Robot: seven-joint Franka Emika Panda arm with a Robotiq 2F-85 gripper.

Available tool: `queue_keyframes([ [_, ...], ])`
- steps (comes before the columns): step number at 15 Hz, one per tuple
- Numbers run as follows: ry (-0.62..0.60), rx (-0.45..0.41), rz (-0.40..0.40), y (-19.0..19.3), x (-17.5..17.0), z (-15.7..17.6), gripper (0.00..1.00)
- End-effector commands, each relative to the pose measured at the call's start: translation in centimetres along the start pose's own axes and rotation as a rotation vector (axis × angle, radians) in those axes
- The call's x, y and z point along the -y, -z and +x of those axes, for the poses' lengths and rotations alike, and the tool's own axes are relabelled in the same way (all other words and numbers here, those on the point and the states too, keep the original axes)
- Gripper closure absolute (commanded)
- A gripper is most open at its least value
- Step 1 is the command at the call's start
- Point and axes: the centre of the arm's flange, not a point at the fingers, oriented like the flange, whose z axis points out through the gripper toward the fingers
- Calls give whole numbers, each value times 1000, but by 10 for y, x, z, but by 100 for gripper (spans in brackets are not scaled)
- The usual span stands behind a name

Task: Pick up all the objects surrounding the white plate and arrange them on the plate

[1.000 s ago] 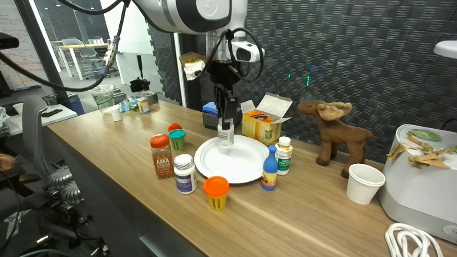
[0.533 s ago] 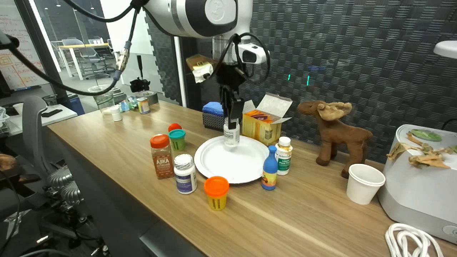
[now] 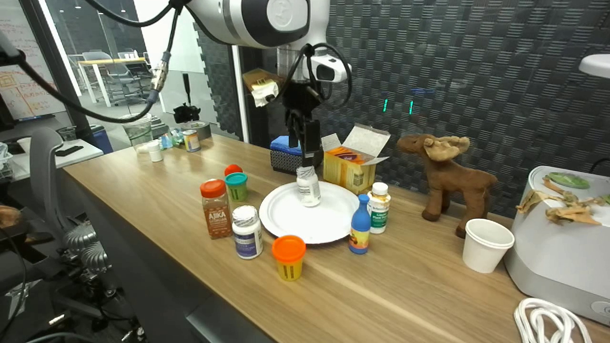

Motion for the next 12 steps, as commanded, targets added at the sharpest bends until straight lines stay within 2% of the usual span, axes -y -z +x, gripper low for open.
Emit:
queue_keyframes([
  [1, 28, -63, 30, 57, -8, -22, 0],
  [4, 20, -94, 40, 92, -34, -20, 1],
  [7, 5, -86, 52, 102, -63, -13, 0],
  [8, 21, -87, 74, 105, -68, -15, 0],
  [9, -2, -91, 39, 96, -55, -6, 0],
  [12, 7, -86, 49, 98, -67, -6, 0],
])
